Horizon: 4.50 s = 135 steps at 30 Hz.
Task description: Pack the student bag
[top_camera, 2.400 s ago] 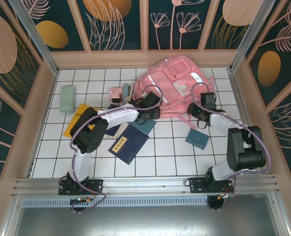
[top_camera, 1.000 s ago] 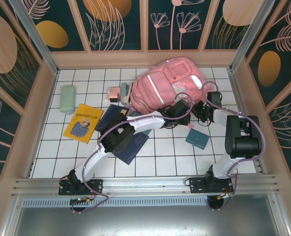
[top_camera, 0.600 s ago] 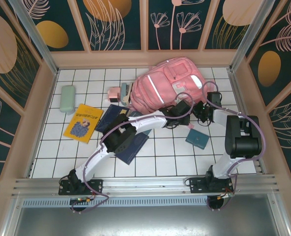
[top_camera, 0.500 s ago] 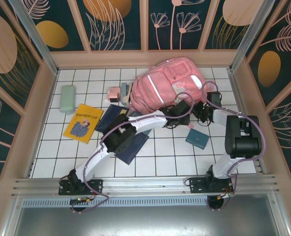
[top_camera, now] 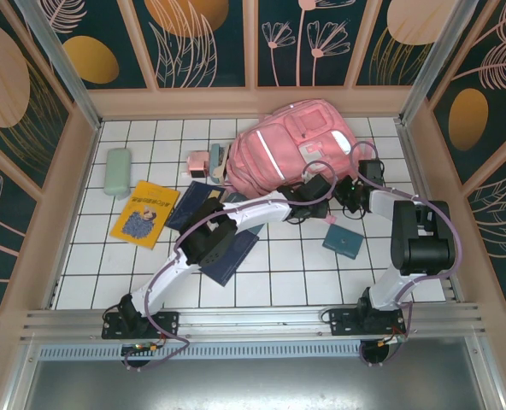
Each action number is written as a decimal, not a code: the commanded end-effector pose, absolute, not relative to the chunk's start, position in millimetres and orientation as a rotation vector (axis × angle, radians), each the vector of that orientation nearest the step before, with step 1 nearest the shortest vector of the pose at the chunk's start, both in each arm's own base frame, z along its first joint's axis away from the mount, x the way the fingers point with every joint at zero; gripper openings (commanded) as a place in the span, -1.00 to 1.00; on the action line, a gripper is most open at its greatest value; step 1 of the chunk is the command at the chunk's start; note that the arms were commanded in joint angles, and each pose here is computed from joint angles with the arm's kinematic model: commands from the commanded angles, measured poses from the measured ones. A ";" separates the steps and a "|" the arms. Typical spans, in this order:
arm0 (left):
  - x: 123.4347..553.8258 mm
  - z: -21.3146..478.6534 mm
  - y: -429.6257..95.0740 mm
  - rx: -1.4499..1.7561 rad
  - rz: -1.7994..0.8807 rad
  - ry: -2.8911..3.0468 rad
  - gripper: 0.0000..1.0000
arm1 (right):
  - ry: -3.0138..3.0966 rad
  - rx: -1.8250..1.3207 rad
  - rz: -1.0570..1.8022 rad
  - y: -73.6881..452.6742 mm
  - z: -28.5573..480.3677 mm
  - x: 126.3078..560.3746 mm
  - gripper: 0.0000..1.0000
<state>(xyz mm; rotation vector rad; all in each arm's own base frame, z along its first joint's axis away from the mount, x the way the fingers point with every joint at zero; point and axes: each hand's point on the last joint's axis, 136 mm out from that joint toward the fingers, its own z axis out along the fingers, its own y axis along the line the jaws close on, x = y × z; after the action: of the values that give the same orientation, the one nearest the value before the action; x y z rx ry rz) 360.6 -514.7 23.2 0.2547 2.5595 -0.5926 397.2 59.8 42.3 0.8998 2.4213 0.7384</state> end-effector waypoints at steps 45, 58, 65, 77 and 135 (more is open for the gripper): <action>376.6 71.5 -317.0 -0.015 -0.224 2.567 -1.00 | 2.284 0.995 0.707 -17.6 70.1 427.4 -1.00; 370.8 96.6 -387.9 0.140 -0.684 2.538 -0.73 | 2.294 0.976 0.745 -9.8 68.7 433.0 -1.00; 356.6 95.0 -458.5 0.302 -0.847 2.556 -0.55 | 2.320 0.962 0.749 -0.8 64.9 430.4 -1.00; 340.8 45.3 -481.1 0.203 -0.878 2.738 -0.30 | 2.332 0.945 0.739 4.1 65.5 426.8 -1.00; 390.9 45.5 -257.5 -0.050 0.056 2.735 -1.00 | 2.281 1.033 0.652 -40.4 64.5 428.3 -1.00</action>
<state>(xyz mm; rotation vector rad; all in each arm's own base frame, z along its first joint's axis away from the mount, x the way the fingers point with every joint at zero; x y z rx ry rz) 380.2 -338.0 43.8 0.0153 2.7226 -0.2612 418.5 -1.3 58.2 0.9833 2.3553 0.7879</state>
